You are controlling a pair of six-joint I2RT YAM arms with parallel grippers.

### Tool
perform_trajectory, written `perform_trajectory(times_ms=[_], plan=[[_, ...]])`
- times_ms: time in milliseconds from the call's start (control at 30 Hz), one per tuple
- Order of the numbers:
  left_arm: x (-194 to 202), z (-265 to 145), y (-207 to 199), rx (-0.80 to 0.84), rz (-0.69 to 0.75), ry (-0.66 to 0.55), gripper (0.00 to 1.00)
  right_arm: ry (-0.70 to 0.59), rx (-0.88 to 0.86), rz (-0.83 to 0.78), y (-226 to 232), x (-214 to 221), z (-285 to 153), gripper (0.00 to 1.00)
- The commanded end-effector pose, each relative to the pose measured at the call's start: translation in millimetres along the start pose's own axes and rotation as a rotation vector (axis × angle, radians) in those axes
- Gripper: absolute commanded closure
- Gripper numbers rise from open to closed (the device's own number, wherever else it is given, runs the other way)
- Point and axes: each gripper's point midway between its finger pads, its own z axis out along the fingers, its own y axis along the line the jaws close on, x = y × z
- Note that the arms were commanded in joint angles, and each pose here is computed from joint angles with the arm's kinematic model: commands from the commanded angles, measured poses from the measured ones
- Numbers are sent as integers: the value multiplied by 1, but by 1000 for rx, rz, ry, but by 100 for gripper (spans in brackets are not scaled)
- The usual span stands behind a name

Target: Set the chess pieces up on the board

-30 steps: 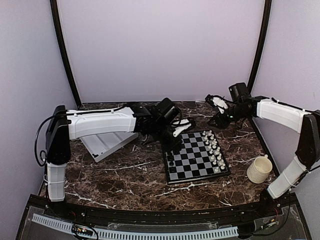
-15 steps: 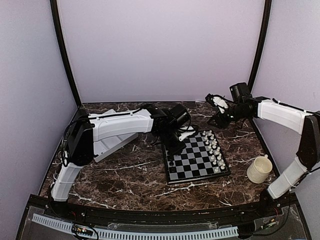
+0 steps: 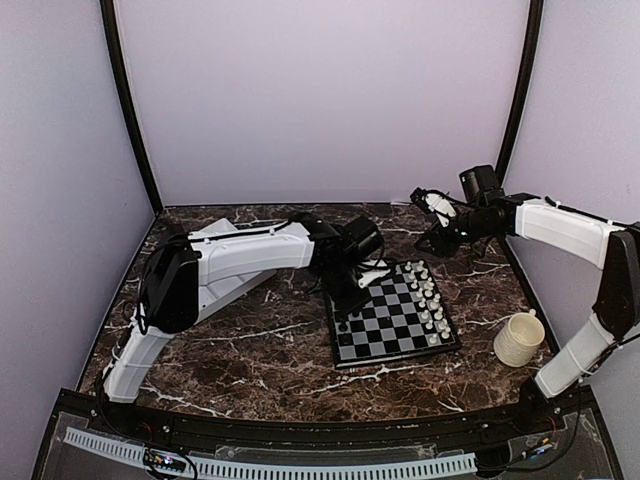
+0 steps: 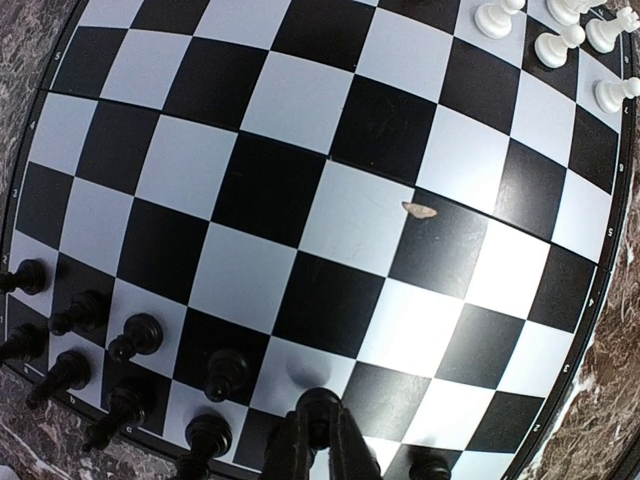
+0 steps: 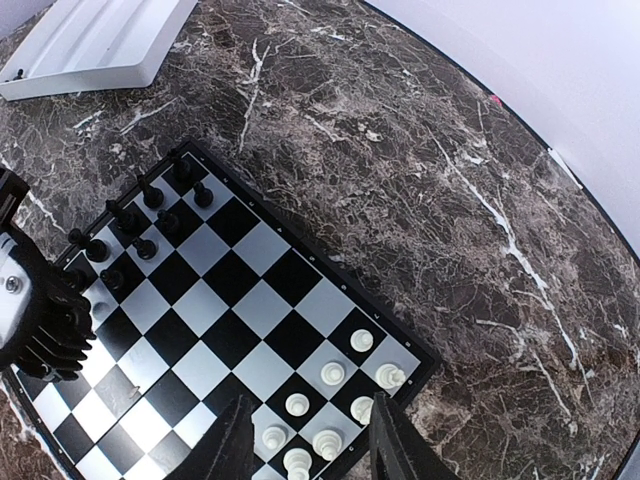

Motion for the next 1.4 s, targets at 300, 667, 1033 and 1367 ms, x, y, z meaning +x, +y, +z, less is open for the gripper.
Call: perform_trajectory(times_ms=[300,667,1033,1367], plan=[[-1,-1,1,-15,18,12,93,-31,7,-13,-2,-4,-3,59],[-1,1,5,-37,16,17,85,-30,3,-13,-1,-4,-3,59],[-23,-24,6,-44,7,-50,82,-35,1,-6,-1,-6,-4,59],[-1,-157,87,-369,-216,-201,74,-31,2,-25,-6,-28,-18,59]])
